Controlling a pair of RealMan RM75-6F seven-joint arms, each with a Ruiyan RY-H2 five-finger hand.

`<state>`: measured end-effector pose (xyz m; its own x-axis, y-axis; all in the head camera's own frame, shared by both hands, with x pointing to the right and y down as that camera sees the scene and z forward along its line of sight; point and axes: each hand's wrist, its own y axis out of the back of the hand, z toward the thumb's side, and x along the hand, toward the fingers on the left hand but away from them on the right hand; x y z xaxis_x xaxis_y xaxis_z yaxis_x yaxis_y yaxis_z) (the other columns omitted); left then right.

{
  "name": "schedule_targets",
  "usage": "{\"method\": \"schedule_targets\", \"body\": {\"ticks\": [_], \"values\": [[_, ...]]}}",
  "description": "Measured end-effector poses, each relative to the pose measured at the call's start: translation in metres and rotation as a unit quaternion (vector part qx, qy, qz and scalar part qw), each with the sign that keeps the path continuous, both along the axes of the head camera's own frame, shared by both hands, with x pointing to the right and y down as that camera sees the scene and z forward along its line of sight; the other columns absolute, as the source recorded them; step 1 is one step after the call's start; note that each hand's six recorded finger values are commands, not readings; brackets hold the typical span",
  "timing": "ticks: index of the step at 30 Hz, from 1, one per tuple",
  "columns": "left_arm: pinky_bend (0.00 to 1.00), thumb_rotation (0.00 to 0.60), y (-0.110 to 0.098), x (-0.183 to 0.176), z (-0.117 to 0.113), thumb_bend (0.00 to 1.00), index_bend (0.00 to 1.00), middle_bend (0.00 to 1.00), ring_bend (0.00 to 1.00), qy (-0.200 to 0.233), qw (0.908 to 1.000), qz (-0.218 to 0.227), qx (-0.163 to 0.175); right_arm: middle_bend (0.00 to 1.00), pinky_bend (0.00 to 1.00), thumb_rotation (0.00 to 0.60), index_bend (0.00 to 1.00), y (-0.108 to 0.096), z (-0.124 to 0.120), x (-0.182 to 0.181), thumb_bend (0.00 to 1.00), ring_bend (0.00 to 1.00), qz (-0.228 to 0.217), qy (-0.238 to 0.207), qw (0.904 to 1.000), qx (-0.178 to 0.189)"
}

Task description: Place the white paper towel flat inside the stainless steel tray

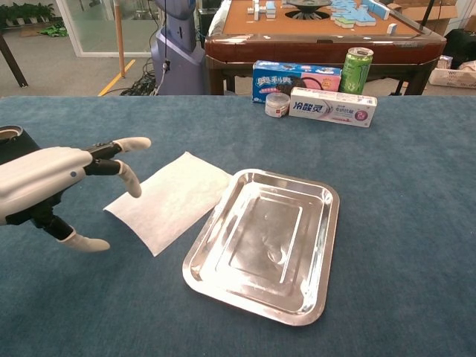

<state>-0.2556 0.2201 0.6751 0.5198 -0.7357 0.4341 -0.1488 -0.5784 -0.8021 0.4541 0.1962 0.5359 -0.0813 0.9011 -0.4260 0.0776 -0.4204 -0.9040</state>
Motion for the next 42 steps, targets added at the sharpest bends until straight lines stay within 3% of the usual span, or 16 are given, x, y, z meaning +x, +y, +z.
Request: {"method": "schedule_targets", "body": {"ticks": [20,42], "values": [[0.15,0.600,-0.011,0.015,0.033,0.08,0.39,0.00,0.00,-0.018,0.9998,-0.007,-0.001,0.32,0.41,0.600,0.27,-0.001,-0.002,0.003,0.11,0.25,0.005,-0.001,1.0000,0.001],[0.15,0.600,-0.016,0.012,0.050,0.08,0.43,0.00,0.00,-0.063,0.9978,-0.015,0.009,0.32,0.41,0.600,0.27,-0.001,-0.001,0.003,0.11,0.25,0.006,-0.003,1.0000,-0.001]]}}
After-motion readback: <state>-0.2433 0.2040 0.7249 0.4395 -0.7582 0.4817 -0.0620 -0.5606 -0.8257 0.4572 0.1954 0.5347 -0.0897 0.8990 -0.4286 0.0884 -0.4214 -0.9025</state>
